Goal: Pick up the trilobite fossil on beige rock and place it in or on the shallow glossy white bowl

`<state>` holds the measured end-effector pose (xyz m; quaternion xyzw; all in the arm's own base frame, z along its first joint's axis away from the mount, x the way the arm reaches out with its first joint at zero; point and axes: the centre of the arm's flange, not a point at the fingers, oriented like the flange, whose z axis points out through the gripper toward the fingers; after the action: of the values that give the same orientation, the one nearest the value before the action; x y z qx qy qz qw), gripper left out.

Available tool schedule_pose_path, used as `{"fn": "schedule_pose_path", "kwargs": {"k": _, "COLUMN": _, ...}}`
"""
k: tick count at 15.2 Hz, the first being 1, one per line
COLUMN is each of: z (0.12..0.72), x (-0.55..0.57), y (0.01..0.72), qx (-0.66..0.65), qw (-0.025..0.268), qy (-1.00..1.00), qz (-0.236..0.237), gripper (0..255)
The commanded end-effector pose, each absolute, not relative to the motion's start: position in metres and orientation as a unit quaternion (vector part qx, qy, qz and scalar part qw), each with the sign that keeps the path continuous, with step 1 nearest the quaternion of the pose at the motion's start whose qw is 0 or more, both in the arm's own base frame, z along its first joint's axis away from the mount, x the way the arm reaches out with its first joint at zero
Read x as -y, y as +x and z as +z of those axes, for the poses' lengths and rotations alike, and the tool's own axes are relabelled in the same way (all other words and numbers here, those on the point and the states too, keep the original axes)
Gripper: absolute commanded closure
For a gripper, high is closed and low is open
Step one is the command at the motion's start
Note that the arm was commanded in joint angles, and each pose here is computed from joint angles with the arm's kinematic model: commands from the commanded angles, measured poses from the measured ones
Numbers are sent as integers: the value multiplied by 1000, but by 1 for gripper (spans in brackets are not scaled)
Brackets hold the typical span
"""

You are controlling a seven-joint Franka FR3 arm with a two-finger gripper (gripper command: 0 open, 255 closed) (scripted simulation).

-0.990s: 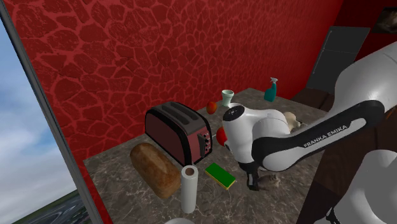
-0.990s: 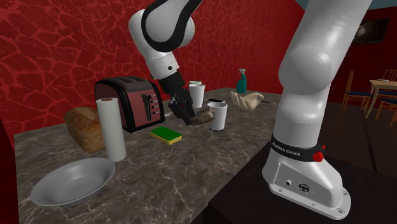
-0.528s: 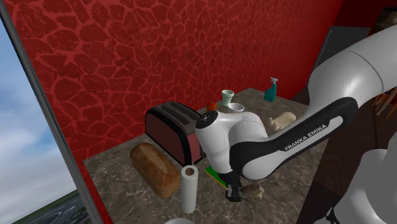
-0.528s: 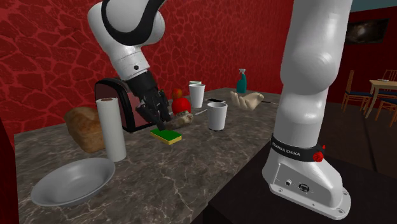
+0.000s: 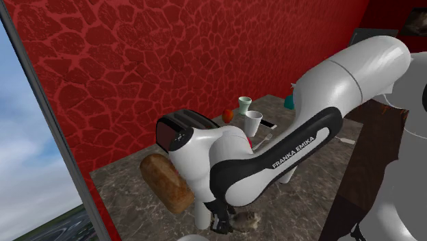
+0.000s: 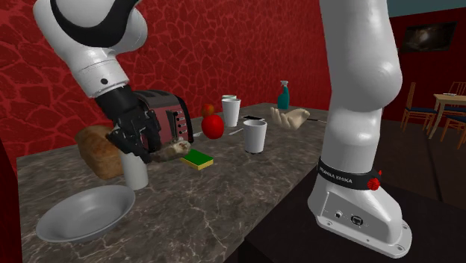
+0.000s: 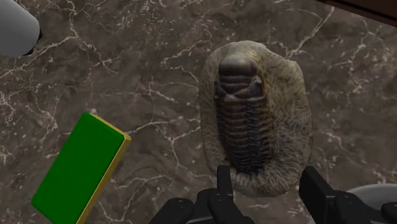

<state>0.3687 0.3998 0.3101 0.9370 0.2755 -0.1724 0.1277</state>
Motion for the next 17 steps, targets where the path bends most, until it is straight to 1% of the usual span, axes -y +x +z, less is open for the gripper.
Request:
{"fn": "schedule_pose_path", "kwargs": {"k": 1, "z": 313, "x": -425, "y": 374, "qx": -275, "qw": 128, "qy": 937, "qz": -172, "gripper": 255}}
{"fn": "schedule_pose_path", "kwargs": {"k": 11, "z": 314, "x": -555, "y": 400, "qx": -275, "qw": 128, "qy": 937, "qz": -172, "gripper": 255}}
{"fn": "schedule_pose_path", "kwargs": {"k": 17, "z": 287, "x": -559, "y": 401, "qx": -275, "qw": 128, "qy": 937, "qz": -172, "gripper": 255}}
